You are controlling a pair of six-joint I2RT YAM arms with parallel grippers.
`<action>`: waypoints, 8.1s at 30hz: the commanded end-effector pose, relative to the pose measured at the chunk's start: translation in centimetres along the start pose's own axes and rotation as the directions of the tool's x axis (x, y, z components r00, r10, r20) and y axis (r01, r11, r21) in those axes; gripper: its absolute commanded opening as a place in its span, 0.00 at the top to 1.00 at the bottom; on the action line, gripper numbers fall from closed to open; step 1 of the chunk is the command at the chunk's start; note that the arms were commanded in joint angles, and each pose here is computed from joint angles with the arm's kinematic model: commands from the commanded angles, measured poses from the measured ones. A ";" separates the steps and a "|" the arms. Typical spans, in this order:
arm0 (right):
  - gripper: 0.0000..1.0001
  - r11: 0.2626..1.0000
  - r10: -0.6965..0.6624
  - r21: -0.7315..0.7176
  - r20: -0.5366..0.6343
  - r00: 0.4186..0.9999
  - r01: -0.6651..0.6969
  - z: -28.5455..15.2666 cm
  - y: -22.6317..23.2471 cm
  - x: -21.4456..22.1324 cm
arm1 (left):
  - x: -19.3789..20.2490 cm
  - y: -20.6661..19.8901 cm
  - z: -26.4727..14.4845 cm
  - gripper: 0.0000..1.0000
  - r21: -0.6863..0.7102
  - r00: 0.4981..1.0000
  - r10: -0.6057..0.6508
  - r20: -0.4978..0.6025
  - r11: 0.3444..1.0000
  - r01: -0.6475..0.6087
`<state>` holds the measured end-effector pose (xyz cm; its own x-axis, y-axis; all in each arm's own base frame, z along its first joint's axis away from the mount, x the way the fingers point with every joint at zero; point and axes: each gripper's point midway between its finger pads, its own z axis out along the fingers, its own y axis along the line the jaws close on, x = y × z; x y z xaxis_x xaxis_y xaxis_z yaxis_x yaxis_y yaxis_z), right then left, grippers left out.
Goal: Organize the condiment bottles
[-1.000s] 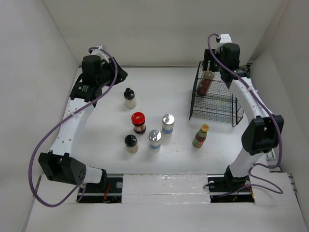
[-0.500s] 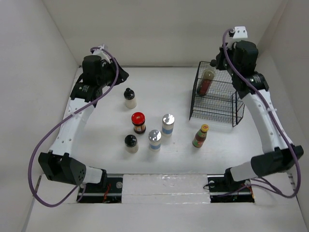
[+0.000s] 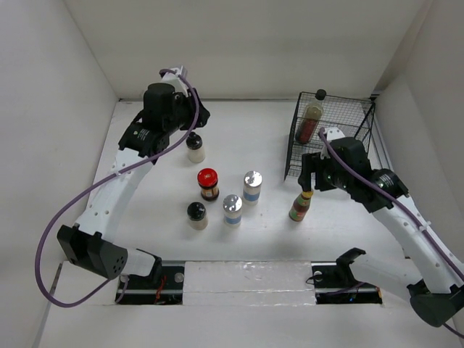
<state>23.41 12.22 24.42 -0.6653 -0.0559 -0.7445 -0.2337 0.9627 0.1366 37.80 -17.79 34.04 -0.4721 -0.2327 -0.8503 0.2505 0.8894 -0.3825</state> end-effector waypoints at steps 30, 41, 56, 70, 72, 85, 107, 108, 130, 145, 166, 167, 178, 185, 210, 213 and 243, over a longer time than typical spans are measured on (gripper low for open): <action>0.68 0.989 0.004 0.148 -0.177 0.984 0.023 4.4 -1.3 6.4 | 0.7 -0.9 -0.2 0.62 0.056 1.000 -0.007 0.029 0.998 0.005; 1.00 0.981 -0.015 0.194 0.199 0.980 -0.024 -3.5 -1.2 -8.4 | 0.0 -1.1 -0.6 0.62 0.053 0.999 -0.018 0.043 0.998 0.015; 1.00 0.928 -0.104 0.355 0.543 0.833 -0.115 -5.6 -11.1 -28.9 | 0.4 -3.7 -1.7 0.62 0.148 0.998 -0.056 0.026 0.988 0.051; 1.00 0.909 -0.067 0.393 0.466 0.882 -0.139 1.4 -16.5 -30.0 | 1.3 -3.4 -2.5 0.62 0.157 0.997 -0.066 0.034 0.986 0.060; 1.00 0.912 -0.065 0.388 0.448 0.892 -0.129 2.7 -16.3 -29.1 | 1.7 -3.2 -2.4 0.62 0.152 0.998 -0.057 0.027 0.987 0.052; 1.00 0.918 0.007 0.373 0.325 0.946 -0.135 10.5 -17.6 -23.2 | 1.8 -3.0 -2.3 0.62 0.140 0.998 -0.058 0.023 0.989 0.054; 0.42 0.900 0.084 0.381 0.326 0.942 -0.213 11.0 -18.6 -21.8 | 0.7 -3.1 -1.6 0.62 0.128 0.997 -0.059 0.040 0.990 0.053; 0.40 0.889 0.078 0.400 0.346 0.935 -0.223 10.0 -18.8 -22.2 | 0.2 -3.3 -1.8 0.62 0.133 0.997 -0.050 0.052 0.990 0.043; 0.23 0.915 -0.219 -0.260 0.320 0.922 0.308 5.6 10.6 -6.0 | -1.5 -2.8 -1.2 0.62 0.071 0.996 -0.051 0.075 0.996 0.046; 0.06 0.824 -0.402 -0.388 0.115 0.909 0.413 11.8 14.9 0.1 | -1.1 -3.0 0.0 0.62 0.076 0.997 -0.059 0.043 0.996 0.056; 0.63 0.871 -0.368 -0.267 0.203 0.908 0.413 10.9 13.7 -5.3 | 0.0 -3.2 1.2 0.62 0.102 0.998 -0.067 0.015 0.993 0.065; 0.65 0.882 -0.337 -0.246 0.269 0.902 0.403 8.9 13.6 -8.4 | -0.3 -3.3 1.3 0.62 0.107 0.997 -0.067 0.024 0.992 0.064; 0.67 0.984 -0.164 0.152 0.579 0.799 0.092 -5.0 -1.4 -24.4 | 1.2 -5.5 1.8 0.62 0.213 0.994 -0.101 -0.043 0.971 0.108; 0.68 0.946 -0.105 0.301 0.635 0.765 -0.121 -7.2 -11.4 -28.5 | 2.5 -6.3 1.9 0.62 0.224 0.994 -0.071 -0.078 0.971 0.087; 0.73 0.915 0.016 0.337 0.517 0.856 -0.221 -0.1 -20.1 -25.1 | 2.7 -5.2 0.2 0.62 0.189 0.998 -0.045 -0.048 0.980 0.054; 0.73 0.915 0.030 0.330 0.514 0.857 -0.230 0.4 -20.5 -24.6 | 2.7 -5.4 0.1 0.62 0.197 0.998 -0.044 -0.053 0.979 0.054; 0.47 0.884 0.212 0.382 0.189 0.959 -0.271 14.2 -25.5 -15.5 | 2.6 -5.5 0.3 0.62 0.196 0.996 -0.062 -0.056 0.978 0.072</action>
<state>48.41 -6.92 20.53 -0.6251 0.1901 -0.7570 0.2201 0.9735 0.0627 35.57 -23.28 32.01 -0.5652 -0.2469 -0.7872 0.3511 0.7915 -0.5003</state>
